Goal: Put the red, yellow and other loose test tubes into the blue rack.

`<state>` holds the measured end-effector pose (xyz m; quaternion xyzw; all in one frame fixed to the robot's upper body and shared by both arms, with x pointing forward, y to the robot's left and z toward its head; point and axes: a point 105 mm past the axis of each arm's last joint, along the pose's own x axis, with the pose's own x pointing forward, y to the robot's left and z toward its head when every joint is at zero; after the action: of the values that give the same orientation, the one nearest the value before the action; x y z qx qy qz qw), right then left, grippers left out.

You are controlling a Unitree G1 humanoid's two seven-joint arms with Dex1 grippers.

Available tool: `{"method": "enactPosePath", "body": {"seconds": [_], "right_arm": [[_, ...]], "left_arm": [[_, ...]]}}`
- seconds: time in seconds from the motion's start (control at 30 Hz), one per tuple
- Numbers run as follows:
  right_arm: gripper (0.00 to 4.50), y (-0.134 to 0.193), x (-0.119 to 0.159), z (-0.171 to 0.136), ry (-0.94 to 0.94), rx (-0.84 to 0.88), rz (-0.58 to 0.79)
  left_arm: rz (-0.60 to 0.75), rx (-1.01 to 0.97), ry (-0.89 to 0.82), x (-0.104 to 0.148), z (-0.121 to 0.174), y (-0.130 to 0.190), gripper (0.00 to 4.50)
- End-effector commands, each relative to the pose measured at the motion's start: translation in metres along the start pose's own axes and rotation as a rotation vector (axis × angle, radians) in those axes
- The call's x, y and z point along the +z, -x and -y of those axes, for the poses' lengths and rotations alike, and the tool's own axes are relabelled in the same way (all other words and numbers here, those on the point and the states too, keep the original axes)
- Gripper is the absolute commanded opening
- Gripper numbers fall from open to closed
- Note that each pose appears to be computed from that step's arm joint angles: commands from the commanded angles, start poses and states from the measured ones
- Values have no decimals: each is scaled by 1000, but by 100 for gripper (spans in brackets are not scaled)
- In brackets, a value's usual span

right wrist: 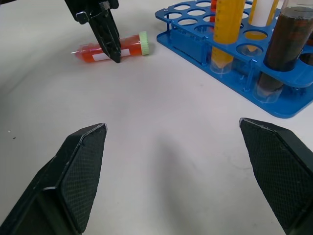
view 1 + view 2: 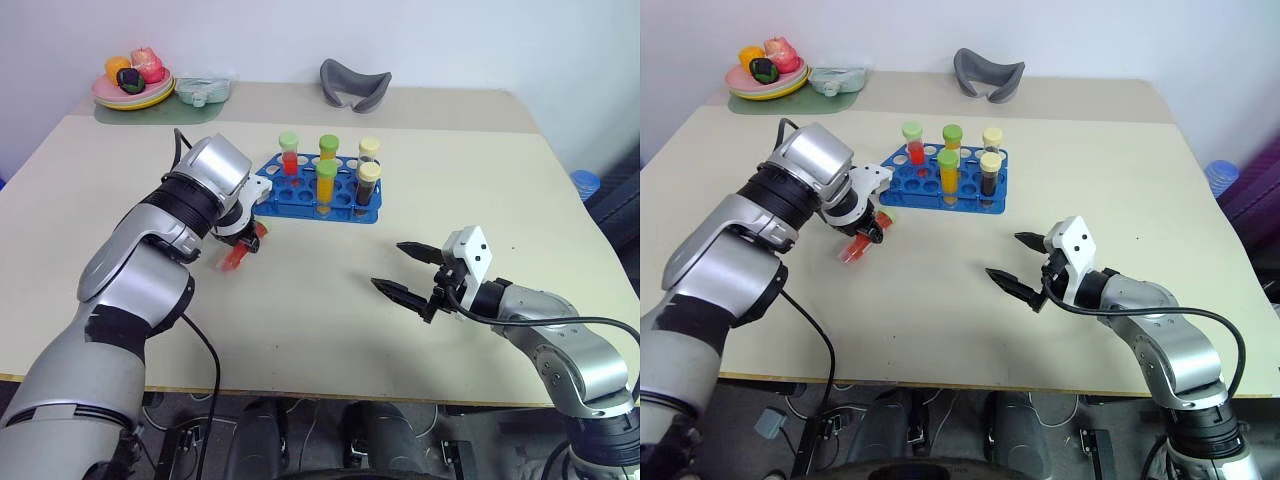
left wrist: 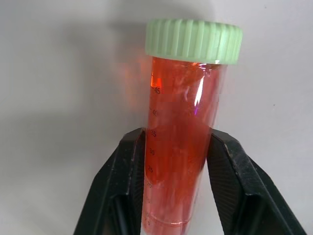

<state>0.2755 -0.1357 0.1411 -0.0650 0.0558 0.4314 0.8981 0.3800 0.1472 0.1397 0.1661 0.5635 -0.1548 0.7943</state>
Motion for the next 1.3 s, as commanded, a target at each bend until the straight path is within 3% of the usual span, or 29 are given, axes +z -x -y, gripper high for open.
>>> {"method": "enactPosePath", "body": {"seconds": [0.03,0.23,0.4,0.5,0.57,0.63,0.77,1.1,1.3], "right_arm": [[445,-1,13,-2,42,7,42],[445,-1,14,-1,45,6,43],[445,3,13,-1,45,0,38],[445,2,14,-1,44,3,39],[445,0,16,2,36,-9,50],[445,-4,19,6,31,-20,63],[445,-11,22,10,36,-19,77],[445,-14,25,15,45,-25,85],[445,-11,28,17,49,-44,93]], "left_arm": [[18,18,28,2,-6,4,81],[112,120,49,8,-28,28,81],[349,285,116,20,-57,69,81],[623,315,169,38,-62,96,81],[990,398,54,59,-56,134,81],[1225,448,-18,63,-43,154,81],[1481,348,-13,59,-13,150,81],[1592,493,-60,59,13,88,81],[1624,414,56,62,19,66,81]]}}
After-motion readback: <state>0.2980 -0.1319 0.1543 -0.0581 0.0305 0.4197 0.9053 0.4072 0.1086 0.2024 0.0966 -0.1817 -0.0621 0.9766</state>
